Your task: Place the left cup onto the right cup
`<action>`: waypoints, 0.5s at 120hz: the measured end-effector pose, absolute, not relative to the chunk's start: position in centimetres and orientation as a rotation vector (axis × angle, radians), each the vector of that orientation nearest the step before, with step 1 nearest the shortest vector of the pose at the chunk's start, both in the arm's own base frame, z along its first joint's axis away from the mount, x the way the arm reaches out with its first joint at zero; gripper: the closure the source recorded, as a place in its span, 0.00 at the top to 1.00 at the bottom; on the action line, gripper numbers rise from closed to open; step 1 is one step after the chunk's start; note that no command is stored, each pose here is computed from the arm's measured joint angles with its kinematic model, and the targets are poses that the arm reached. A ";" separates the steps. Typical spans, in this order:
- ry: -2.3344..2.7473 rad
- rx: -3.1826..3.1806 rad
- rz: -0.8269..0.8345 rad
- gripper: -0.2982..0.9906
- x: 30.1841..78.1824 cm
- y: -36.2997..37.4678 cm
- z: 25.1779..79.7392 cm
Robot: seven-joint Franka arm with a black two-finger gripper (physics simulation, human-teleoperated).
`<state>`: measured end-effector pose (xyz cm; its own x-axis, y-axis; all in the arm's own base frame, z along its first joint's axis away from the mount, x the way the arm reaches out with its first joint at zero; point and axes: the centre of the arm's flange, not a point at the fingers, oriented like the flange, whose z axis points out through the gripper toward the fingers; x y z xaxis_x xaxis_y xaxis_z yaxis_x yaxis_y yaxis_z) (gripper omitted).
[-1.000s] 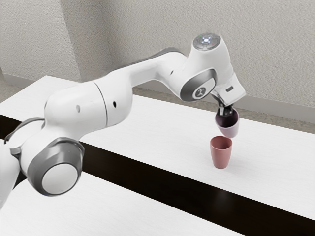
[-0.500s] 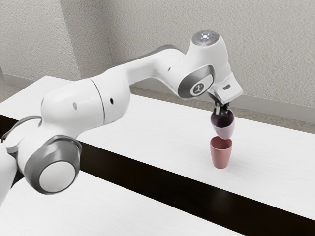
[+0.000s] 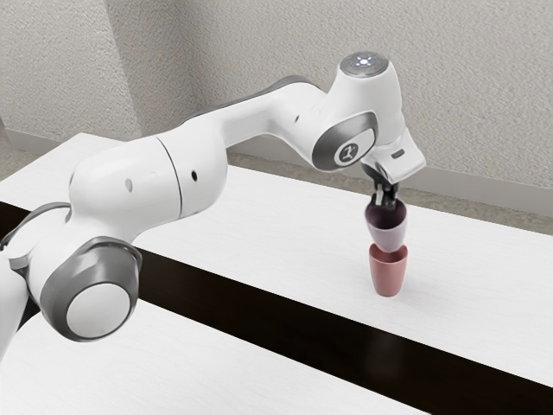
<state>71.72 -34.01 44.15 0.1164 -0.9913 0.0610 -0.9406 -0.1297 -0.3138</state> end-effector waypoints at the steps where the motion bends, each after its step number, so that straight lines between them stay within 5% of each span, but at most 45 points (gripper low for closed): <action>1: 1.929 -2.192 -0.378 0.16 71.7 -34.0 44.1; 60: 1.898 -2.263 -0.326 0.16 71.7 -33.6 42.8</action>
